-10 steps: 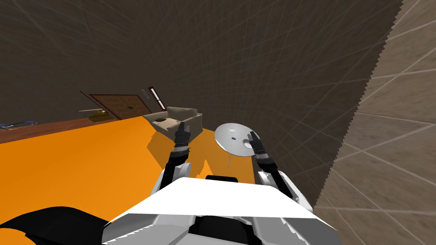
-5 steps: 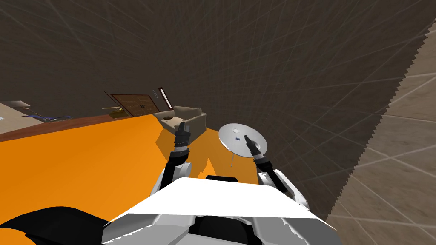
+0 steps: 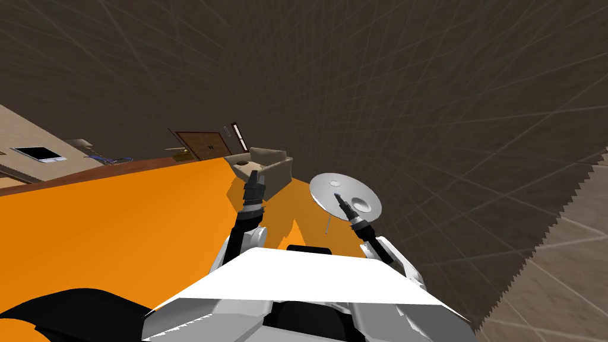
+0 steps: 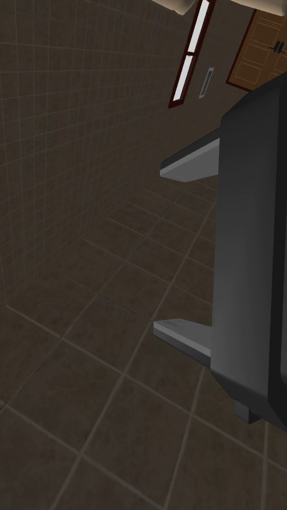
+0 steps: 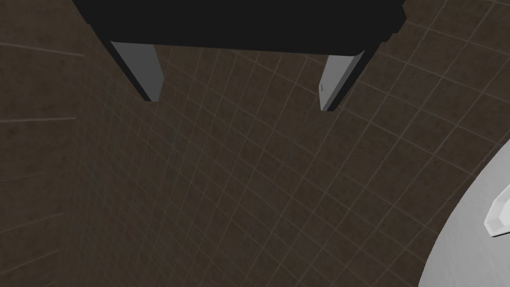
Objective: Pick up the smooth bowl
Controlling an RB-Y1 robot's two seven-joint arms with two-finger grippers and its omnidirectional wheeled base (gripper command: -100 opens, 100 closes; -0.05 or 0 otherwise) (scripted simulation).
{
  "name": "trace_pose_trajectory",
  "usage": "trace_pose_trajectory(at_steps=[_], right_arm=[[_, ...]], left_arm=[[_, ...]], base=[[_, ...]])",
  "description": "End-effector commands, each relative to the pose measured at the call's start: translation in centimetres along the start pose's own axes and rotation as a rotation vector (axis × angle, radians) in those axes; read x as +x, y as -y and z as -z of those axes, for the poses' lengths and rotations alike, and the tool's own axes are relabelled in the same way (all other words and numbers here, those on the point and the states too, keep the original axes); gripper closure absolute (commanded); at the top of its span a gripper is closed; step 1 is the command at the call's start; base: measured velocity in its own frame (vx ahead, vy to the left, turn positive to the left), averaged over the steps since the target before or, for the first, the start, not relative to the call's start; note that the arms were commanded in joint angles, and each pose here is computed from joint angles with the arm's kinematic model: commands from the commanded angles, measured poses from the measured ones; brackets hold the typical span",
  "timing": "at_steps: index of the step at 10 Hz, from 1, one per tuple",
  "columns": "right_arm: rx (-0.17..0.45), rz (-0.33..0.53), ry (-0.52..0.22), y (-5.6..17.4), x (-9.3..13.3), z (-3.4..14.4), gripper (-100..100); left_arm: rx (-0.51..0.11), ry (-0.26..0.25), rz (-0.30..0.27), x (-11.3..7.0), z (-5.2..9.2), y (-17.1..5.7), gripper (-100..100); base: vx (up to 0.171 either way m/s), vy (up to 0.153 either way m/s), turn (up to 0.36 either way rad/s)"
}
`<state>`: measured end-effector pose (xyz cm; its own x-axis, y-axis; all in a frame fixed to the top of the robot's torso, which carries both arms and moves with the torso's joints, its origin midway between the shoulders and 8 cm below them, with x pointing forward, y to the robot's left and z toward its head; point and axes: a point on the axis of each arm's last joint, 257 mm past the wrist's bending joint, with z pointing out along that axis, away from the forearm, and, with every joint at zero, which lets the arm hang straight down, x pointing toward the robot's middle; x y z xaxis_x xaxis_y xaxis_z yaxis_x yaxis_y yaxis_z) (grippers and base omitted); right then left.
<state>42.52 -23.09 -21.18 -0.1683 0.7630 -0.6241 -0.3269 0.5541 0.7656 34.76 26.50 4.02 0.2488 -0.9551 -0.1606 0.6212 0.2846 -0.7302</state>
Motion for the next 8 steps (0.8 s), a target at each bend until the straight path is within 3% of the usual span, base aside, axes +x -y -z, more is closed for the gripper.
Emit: trace_pose_trajectory(at_steps=[1,3,6,8], right_arm=[[0.05,0.044,-0.064,2.2,2.0,0.1,-100],[0.068,0.043,-0.07,3.0,2.2,0.4,-100],[0.158,0.121,-0.188,7.1,5.7,1.5,-100],[0.182,0.121,-0.197,8.3,6.0,2.1,-100]], left_arm=[[0.0,0.0,0.0,0.0,0.0,0.0,0],[0.0,0.0,0.0,0.0,0.0,0.0,0],[0.0,0.0,0.0,0.0,0.0,0.0,0],[0.0,0.0,0.0,0.0,0.0,0.0,0]], base=[[0.002,0.043,0.231],[-0.005,0.026,0.029],[-0.003,0.036,0.165],[0.0,0.024,0.045]])
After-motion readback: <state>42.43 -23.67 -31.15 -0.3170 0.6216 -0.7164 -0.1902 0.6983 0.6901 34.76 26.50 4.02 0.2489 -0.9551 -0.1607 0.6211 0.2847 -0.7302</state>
